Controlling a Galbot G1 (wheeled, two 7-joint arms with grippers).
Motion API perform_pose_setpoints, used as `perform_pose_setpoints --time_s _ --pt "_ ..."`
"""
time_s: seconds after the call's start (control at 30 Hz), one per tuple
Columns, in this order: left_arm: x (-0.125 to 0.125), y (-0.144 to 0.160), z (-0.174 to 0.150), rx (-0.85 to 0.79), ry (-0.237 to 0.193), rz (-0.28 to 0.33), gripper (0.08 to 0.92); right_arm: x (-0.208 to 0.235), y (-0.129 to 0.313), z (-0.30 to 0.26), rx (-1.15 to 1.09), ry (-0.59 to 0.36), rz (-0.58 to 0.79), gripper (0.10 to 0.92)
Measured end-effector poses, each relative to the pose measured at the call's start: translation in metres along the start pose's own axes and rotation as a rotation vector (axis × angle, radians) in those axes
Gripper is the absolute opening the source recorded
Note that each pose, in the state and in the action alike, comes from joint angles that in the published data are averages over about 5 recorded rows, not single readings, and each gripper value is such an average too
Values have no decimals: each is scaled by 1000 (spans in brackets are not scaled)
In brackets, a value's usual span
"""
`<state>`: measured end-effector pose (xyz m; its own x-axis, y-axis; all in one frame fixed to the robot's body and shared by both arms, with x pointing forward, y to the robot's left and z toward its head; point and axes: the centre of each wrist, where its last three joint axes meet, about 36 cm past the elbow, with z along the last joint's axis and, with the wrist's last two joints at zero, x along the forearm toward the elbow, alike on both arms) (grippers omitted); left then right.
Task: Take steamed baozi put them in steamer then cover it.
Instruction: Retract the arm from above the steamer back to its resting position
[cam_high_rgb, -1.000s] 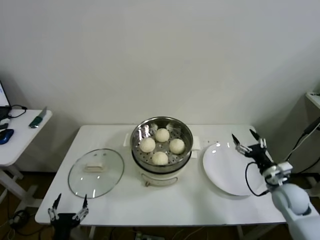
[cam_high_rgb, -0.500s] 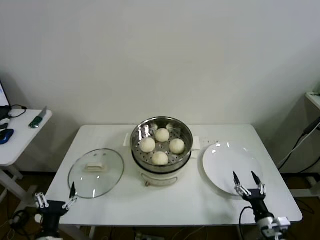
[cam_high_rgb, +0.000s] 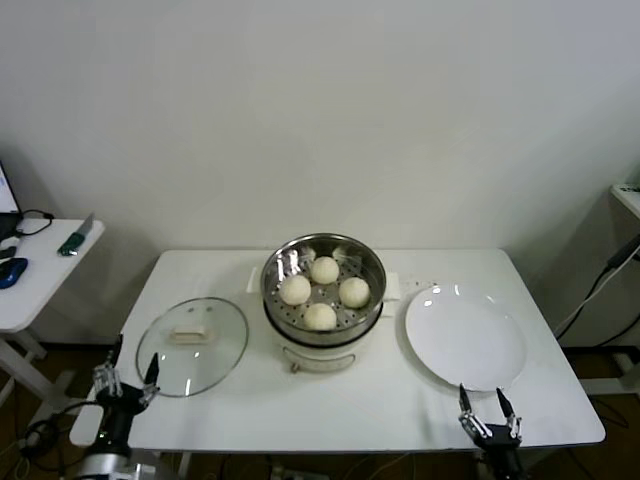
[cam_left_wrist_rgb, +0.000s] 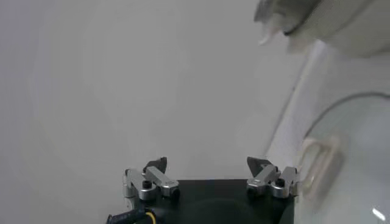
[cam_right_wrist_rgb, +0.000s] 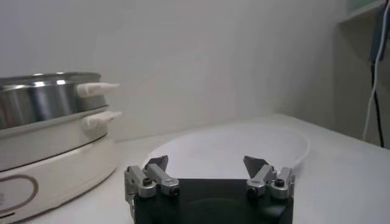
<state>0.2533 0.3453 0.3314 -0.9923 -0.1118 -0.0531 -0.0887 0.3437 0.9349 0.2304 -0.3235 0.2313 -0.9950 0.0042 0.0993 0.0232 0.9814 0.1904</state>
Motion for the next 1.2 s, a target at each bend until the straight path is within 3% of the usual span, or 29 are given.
perform_pose_setpoints --time_s 0.47,1.2 --pt "-27 -48 15 -233 0 60 823 10 12 1 -8 4 0 823" --pt "-80 -93 7 -300 -17 69 823 21 9 -23 9 -17 11 823"
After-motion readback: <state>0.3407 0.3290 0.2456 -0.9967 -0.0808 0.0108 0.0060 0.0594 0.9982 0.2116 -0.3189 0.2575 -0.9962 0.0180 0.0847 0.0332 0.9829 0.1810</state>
